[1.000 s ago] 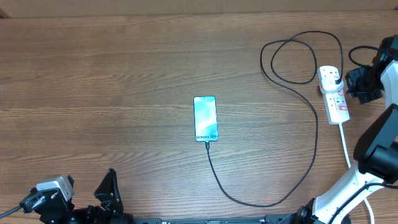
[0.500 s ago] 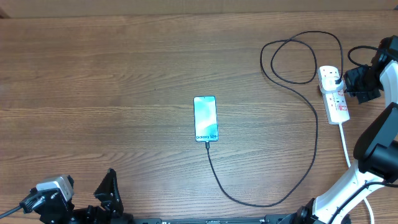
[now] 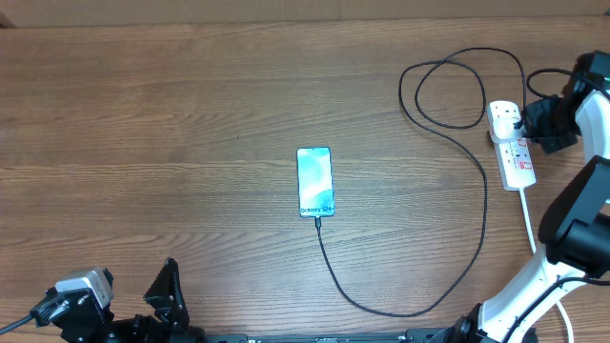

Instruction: Plug charger to phone and switch on socket

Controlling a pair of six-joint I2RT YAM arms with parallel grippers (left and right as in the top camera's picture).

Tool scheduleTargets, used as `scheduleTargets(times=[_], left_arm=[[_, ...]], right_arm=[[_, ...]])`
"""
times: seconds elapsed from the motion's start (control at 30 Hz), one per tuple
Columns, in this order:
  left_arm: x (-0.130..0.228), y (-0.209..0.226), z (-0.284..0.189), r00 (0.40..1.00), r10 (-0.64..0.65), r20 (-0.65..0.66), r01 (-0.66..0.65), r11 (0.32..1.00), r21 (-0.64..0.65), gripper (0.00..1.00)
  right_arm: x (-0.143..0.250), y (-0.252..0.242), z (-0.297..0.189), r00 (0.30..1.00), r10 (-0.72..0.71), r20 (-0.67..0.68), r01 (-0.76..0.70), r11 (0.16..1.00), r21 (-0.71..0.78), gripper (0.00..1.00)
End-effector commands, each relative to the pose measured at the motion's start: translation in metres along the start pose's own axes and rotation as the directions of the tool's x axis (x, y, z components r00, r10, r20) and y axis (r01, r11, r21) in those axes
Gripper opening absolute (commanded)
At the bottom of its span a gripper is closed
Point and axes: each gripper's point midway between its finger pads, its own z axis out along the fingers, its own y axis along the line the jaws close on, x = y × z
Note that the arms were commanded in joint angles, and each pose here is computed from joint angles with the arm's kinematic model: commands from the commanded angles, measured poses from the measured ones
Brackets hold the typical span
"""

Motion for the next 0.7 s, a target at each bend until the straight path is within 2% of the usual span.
scheduleTargets(times=[0.0,0.43,0.67], left_arm=[[-0.001,0.004,-0.003,1.000,-0.009,0.022,0.009,1.000,-0.013,1.00],[-0.001,0.004,-0.003,1.000,-0.011,0.023,0.012,1.000,-0.018,1.00],[0.007,0.007,-0.003,1.000,-0.008,-0.007,0.007,0.999,-0.031,1.00]], right_arm=[[-0.004,0.006,-0.003,0.999,-0.014,0.037,0.014,1.000,0.009,0.04],[-0.017,-0.017,-0.004,0.998,0.013,0.067,-0.018,0.997,0.079,0.04],[-0.015,-0.009,-0.004,0.998,-0.016,0.055,0.013,0.999,0.050,0.04]])
